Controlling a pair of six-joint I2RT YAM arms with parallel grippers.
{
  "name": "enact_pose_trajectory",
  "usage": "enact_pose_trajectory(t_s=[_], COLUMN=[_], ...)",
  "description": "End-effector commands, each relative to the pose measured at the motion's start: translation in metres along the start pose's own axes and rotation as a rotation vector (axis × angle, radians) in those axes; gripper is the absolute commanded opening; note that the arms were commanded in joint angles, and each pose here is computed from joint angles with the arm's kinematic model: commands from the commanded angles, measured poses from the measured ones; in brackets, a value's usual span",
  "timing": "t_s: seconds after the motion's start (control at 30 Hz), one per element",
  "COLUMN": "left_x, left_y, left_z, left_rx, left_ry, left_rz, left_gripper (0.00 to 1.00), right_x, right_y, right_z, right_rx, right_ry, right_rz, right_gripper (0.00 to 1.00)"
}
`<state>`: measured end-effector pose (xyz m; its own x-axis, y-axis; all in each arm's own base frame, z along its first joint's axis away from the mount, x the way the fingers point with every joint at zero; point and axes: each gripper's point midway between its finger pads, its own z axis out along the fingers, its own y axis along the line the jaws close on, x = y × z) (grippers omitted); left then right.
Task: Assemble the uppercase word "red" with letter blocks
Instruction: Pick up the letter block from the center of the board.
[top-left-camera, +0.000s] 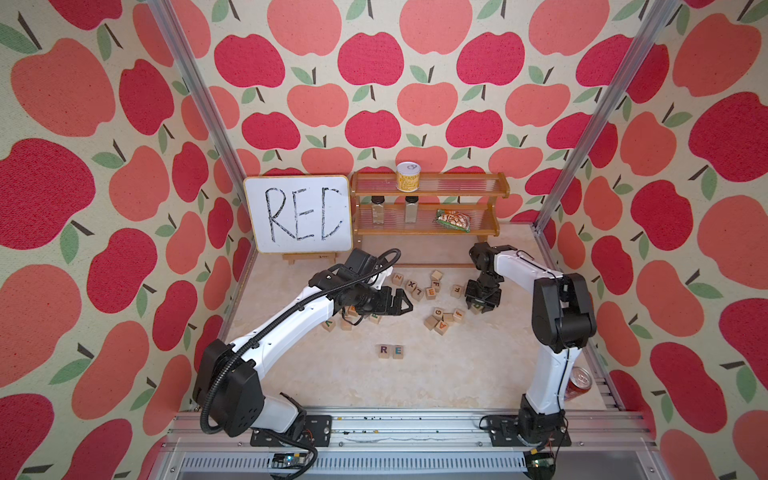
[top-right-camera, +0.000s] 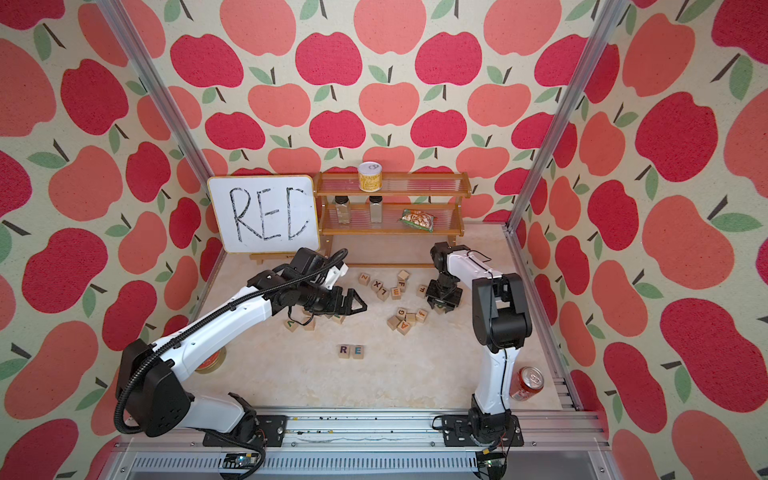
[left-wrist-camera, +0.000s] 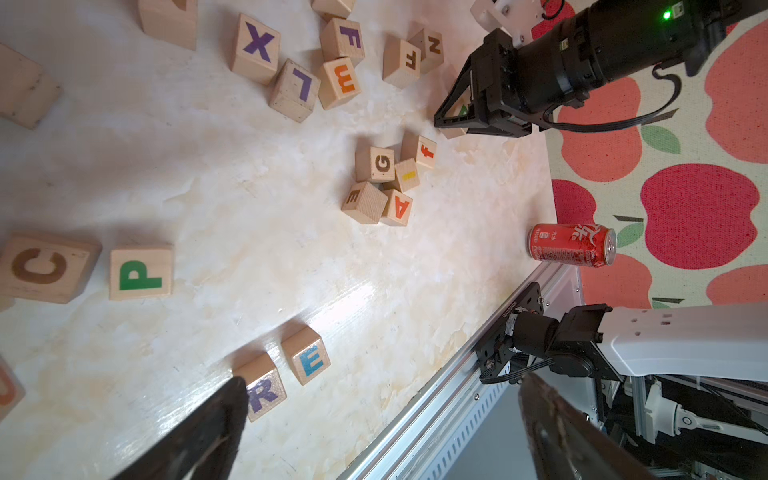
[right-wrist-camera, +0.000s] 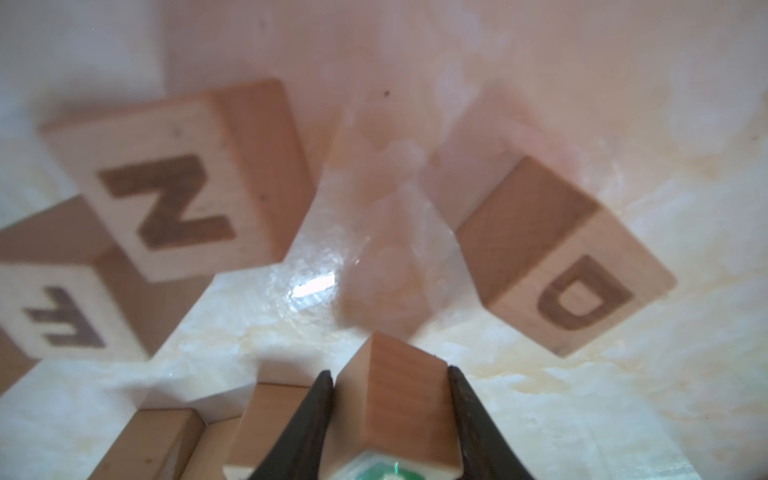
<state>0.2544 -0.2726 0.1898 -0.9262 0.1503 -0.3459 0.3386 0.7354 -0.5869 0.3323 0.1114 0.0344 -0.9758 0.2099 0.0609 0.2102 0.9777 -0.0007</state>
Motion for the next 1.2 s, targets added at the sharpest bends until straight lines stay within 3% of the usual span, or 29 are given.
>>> enact_pose_trajectory(t_s=[0.0, 0.27, 0.63, 1.17], left_x=[0.008, 0.020, 0.033, 0.053], left_y=[-0.001, -0.001, 0.000, 0.001], left_z=[-0.007, -0.017, -0.028, -0.046], left_rx=[-0.001, 0.005, 0.011, 0.013], left_ry=[-0.002, 0.000, -0.015, -0.026], left_rz=[0.018, 0.021, 0.013, 0.006], left_gripper=[0.99, 0.99, 0.99, 0.99], right_x=[0.014, 0.028, 0.048, 0.096], right_y=[-0.002, 0.004, 0.009, 0.069], right_z=[-0.011, -0.022, -0.038, -0.046], right_rx=[0.047, 0.074, 0.070, -0.041], right_ry=[0.003, 0.000, -0.032, -0.050], right_rz=[-0.171, -0.348, -0.441, -0.628], right_gripper=[0.31, 0.30, 0.31, 0.30])
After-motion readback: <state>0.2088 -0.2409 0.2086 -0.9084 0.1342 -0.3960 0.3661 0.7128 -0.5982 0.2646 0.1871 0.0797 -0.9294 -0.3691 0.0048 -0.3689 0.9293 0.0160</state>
